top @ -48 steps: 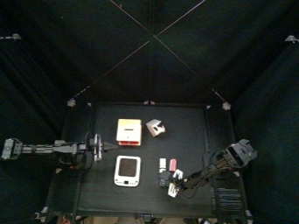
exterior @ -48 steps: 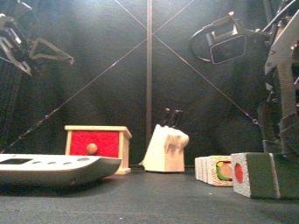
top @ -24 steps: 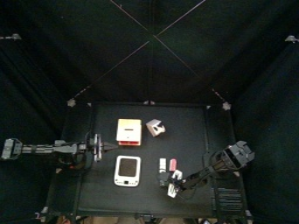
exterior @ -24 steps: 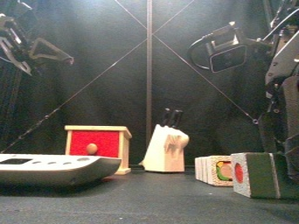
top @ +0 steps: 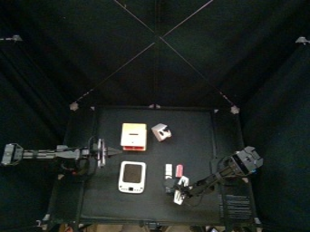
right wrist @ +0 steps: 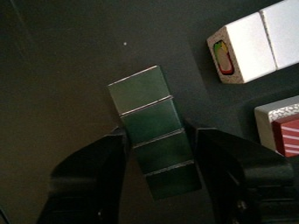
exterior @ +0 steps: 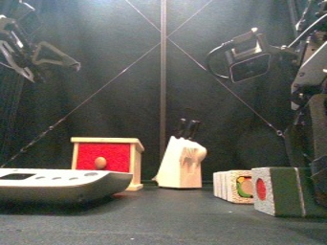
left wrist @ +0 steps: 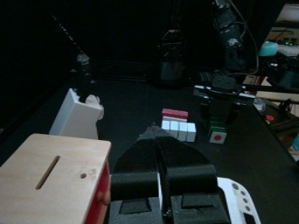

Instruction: Grab green sushi roll

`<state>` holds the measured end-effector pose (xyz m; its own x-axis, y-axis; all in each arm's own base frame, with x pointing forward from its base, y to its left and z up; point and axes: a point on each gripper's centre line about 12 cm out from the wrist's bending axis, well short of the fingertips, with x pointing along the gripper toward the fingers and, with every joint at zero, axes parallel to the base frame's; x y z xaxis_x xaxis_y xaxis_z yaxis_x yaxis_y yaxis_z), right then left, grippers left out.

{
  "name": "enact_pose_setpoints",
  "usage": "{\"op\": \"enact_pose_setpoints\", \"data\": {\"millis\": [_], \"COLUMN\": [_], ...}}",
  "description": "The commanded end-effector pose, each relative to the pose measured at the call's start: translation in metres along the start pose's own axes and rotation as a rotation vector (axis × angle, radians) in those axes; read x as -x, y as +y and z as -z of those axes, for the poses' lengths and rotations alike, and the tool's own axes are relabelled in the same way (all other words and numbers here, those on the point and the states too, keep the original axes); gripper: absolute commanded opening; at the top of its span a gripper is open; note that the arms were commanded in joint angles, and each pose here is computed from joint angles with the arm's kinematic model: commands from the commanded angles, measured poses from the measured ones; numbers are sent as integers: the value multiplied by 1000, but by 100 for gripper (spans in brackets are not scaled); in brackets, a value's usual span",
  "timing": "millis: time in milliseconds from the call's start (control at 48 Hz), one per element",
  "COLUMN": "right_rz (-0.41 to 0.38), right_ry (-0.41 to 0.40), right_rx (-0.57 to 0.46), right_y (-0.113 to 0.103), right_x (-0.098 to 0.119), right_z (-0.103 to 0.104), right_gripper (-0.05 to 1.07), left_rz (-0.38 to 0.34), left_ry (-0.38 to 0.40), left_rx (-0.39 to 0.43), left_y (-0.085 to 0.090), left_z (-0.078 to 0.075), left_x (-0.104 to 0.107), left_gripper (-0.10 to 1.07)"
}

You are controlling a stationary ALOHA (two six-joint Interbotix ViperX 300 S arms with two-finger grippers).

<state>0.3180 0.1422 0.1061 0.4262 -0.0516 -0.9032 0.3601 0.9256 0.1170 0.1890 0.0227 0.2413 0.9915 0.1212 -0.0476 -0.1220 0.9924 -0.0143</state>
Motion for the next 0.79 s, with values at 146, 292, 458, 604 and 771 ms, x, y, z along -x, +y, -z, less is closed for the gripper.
{"op": "enact_pose_setpoints", "data": {"millis": [146,292,458,604,771], "right_rz": [-29,-53,-81,-102,-100], "right_ry": [-19,-49,-88,-108,-109], "right_rx": [-19,-23,-27,-35,-39], "right_y": [6,9,12,16,16], "right_x": [9,20,37,44,43], "right_z": [-8,-16,-26,-33,-34], "right_gripper": [68,67,67,67,67], "left_rz": [-2,-2,-2,-2,-2], "left_ry": [-11,-11,-11,-11,-11], "left_rx": [2,2,2,2,2], "left_y": [0,0,0,0,0], "left_z": [-4,-4,-4,-4,-4], "left_x": [-2,-2,-2,-2,-2], "left_gripper": [-1,-1,-1,-1,-1]}}
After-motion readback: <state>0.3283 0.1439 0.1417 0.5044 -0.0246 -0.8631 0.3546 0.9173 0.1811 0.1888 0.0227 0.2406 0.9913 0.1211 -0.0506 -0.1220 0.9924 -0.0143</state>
